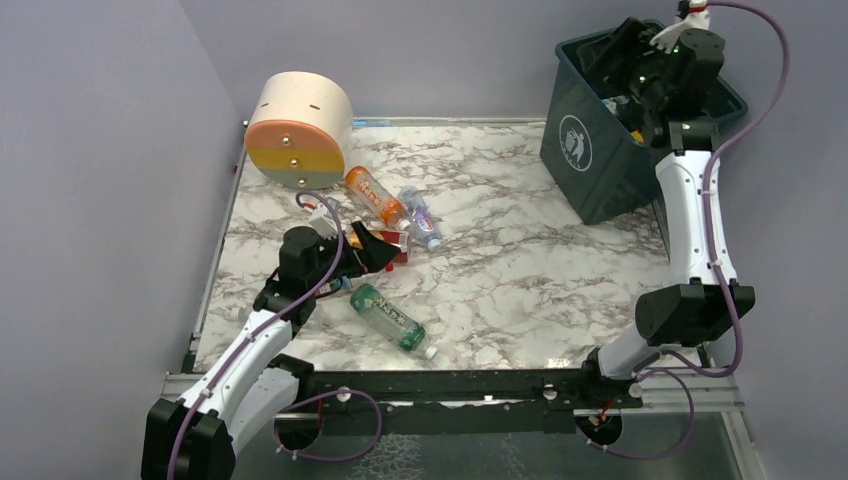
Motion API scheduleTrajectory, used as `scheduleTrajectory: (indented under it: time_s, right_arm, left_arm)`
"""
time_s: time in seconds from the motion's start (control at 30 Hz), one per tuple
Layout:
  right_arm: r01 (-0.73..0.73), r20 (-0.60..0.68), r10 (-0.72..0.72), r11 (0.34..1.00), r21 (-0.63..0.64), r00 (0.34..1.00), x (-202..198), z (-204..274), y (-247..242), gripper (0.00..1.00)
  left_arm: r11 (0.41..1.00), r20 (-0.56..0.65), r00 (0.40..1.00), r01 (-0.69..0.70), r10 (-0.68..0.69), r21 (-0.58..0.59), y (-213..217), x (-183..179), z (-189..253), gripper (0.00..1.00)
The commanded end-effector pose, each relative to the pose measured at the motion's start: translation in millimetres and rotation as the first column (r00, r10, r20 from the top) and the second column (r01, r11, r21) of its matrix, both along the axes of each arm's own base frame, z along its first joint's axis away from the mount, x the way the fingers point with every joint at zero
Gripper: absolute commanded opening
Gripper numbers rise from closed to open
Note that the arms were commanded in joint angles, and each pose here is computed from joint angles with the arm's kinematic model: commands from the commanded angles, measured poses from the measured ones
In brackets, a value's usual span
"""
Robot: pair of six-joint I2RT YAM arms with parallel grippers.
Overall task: Put the plastic bottles in the bin
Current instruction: Place the plastic bottle in the trash bin.
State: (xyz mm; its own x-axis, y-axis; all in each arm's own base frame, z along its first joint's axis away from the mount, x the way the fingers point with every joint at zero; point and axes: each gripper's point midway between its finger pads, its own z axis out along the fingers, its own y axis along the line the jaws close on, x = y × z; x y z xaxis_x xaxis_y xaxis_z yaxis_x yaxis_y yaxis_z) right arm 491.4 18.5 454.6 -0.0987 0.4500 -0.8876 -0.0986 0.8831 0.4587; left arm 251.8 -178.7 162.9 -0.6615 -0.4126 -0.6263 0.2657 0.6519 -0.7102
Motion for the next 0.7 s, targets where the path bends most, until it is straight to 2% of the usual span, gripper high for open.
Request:
scheduleTrajectory:
  time_s: [0.0, 0.2, 0.27, 0.33, 0.5, 0.67]
  right_arm:
    - [-0.220, 0.024, 0.221, 0.975, -0.032, 0.975, -24, 4, 77, 0.90]
    - [-0.437, -0.047, 0.434, 0.895, -0.087, 0.899, -54, -27, 173, 0.92]
    - [-0.499, -0.078, 0.493, 0.861, -0.099, 0.867, -67, -42, 199, 0.99]
    - [-0.561, -0.113, 0.550, 0.820, -0.114, 0.827, -82, -59, 226, 1.00]
    - [-0.651, -0.201, 0.626, 0.753, -0.098, 0.754, -113, -106, 266, 1.00]
    - [-0.709, -0.292, 0.666, 0.702, -0.066, 0.687, -140, -156, 284, 1.00]
  left_arm:
    - [1.000, 0.052, 0.999, 0.010, -0.009, -0.018, -1, 0, 21, 0.99]
    - [1.000, 0.051, 0.999, 0.002, -0.001, -0.016, 2, -4, 19, 0.99]
    - [1.000, 0.049, 0.999, 0.001, 0.000, -0.016, 2, -5, 18, 0.99]
    - [1.000, 0.049, 0.999, -0.003, 0.004, -0.017, 3, -5, 18, 0.99]
    - [1.000, 0.047, 0.999, -0.008, 0.009, -0.018, 3, -6, 16, 0.99]
    - [1.000, 0.051, 0.999, -0.012, 0.013, -0.021, 4, -6, 17, 0.99]
